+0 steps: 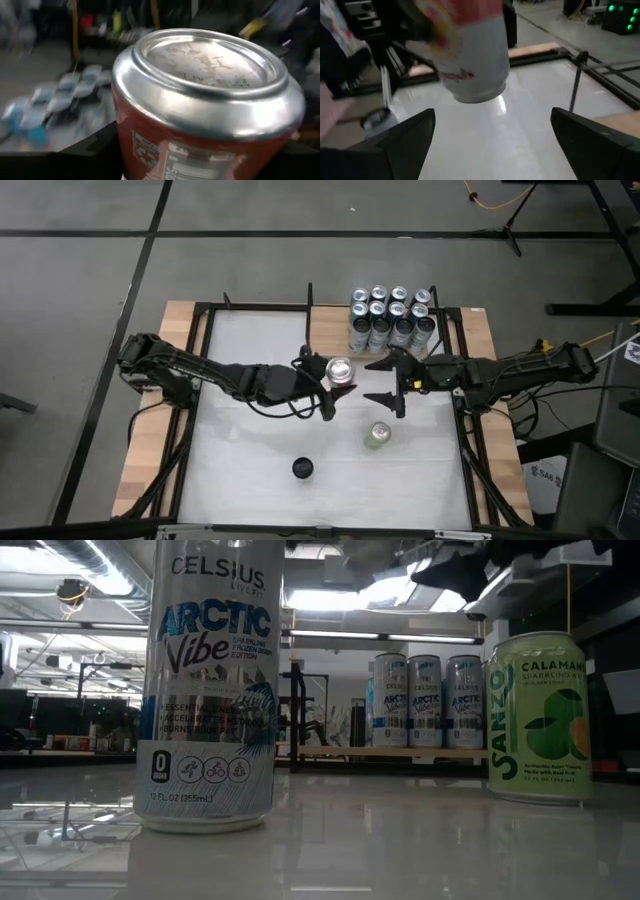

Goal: Place canned beverage on shelf
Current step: Put the orange-white soda can on the shelf

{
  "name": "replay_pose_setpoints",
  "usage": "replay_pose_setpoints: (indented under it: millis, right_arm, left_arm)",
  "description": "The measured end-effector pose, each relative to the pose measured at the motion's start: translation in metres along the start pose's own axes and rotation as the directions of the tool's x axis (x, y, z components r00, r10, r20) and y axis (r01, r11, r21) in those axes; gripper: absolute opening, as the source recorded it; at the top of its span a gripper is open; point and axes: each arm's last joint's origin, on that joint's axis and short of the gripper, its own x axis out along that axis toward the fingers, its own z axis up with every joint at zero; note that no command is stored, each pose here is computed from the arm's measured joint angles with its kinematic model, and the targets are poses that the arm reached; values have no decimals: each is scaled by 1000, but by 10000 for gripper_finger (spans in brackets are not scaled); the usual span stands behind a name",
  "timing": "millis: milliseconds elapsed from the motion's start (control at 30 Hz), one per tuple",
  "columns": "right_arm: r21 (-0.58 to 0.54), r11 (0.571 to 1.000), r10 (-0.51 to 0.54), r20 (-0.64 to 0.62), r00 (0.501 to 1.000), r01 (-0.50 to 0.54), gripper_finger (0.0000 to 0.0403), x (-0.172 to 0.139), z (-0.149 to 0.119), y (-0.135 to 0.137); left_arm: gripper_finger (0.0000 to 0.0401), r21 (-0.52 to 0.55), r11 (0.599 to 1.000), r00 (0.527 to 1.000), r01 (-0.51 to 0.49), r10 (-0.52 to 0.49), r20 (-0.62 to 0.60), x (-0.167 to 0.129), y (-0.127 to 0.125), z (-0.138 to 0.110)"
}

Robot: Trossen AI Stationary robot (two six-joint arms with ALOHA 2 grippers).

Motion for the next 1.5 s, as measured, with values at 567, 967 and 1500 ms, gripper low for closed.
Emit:
replay_pose_setpoints:
  millis: [567, 967, 1500]
  right_arm:
    - [302, 890, 275, 246, 930, -343, 388, -5, 27, 12]
    - [465, 668, 293, 554, 779, -582, 388, -20, 56, 15]
    - [396, 486, 345, 732, 588, -779, 388, 21, 49, 21]
  left_arm:
    - [277, 230, 942, 851, 246, -324, 414, -11, -11, 45]
    - [277, 394, 873, 691, 286, -473, 547, -21, -13, 59]
    - [277, 448, 838, 620, 313, -537, 572, -25, -15, 62]
